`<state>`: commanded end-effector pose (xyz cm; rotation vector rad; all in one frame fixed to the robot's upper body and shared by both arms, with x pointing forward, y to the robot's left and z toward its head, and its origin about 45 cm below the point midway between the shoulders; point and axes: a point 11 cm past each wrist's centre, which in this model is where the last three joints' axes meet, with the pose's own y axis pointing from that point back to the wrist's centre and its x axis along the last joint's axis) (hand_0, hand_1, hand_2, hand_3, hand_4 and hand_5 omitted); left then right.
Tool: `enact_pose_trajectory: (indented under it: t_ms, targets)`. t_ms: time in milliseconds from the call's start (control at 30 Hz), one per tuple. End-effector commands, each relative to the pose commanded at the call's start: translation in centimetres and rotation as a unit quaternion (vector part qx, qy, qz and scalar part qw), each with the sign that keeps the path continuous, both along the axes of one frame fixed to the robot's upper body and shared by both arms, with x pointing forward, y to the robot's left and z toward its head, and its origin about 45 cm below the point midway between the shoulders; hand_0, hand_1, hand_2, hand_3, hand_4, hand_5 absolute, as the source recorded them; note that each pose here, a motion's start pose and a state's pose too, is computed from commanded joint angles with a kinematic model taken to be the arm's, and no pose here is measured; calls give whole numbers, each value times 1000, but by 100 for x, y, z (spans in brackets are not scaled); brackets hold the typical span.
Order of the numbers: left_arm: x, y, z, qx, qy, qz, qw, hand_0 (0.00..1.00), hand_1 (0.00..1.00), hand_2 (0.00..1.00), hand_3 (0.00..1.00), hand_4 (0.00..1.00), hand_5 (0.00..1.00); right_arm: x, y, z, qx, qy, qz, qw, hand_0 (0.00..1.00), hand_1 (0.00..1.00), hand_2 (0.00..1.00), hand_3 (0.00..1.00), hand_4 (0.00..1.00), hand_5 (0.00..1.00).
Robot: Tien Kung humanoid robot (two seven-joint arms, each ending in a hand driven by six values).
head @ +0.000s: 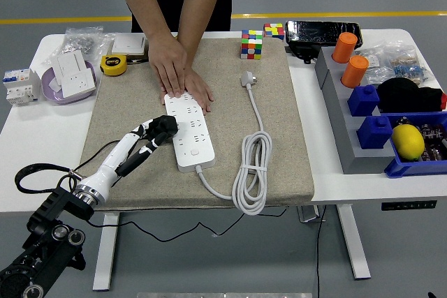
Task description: Pick up the plug,place it near the board,insert it into the board,press the button
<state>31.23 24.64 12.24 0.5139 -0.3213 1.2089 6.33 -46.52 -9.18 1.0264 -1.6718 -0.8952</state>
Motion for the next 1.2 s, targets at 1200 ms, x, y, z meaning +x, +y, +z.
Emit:
enact_pose_trajectory:
  t_ms: [1200]
  targets:
    - [167, -173, 78, 42, -16, -51, 998, 998, 998, 998, 962, 998, 998, 8, -13, 7, -2, 1, 3, 1000, 887, 831, 802, 850, 998, 998]
